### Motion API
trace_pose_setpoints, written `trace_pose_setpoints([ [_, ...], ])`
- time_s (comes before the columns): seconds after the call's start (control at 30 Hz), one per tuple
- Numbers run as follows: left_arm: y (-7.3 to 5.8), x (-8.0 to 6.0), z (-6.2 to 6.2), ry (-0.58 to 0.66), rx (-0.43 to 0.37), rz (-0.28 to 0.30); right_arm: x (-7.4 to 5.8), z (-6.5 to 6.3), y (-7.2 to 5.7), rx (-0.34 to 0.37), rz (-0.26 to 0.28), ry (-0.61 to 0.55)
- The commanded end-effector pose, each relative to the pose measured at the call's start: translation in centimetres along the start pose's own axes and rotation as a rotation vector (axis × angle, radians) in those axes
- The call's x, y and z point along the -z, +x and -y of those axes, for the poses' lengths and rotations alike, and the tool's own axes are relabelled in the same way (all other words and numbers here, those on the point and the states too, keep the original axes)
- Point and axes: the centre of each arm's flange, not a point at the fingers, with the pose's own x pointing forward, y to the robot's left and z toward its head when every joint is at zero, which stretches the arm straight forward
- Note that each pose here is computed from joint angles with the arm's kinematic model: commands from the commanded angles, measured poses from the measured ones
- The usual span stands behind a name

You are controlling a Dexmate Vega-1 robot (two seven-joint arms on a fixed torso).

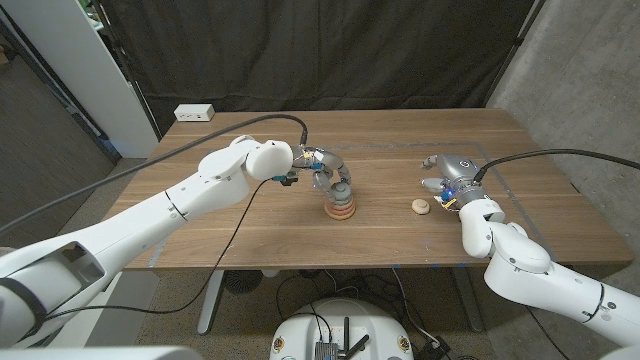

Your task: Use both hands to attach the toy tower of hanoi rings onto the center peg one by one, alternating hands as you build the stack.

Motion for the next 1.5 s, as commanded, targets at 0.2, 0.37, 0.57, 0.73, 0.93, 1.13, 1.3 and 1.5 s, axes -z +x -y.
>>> trace_pose_setpoints([
  [0.2,-0.4,-0.4,-0.9,0.085,0.004,-0.019,0.0,0.1,0.2,0.005,-0.002,0.005],
  [0.37,-0.8,-0.3,-0.9,0.090,0.007,-0.030,0.0,0.1,0.1,0.006,-0.003,0.002],
  [0.57,-1.9,0.7,-0.8,0.068,-0.009,-0.067,-0.1,0.2,0.2,0.011,0.003,0.003],
  [0.73,-3.2,1.7,-0.7,0.037,-0.032,-0.107,-0.2,0.4,0.4,0.025,0.017,0.006],
  [0.93,-4.8,3.1,-0.5,-0.022,-0.066,-0.158,-0.4,0.6,0.6,0.036,0.034,0.007],
  [1.13,-6.5,4.2,-0.2,-0.044,-0.111,-0.234,-0.6,0.6,0.8,0.043,0.058,0.022],
  [1.3,-7.8,5.0,0.5,-0.071,-0.177,-0.299,-0.7,0.5,0.9,0.029,0.079,0.038],
  [1.5,-8.9,6.3,1.6,-0.128,-0.238,-0.368,-0.7,0.4,1.1,0.018,0.079,0.049],
])
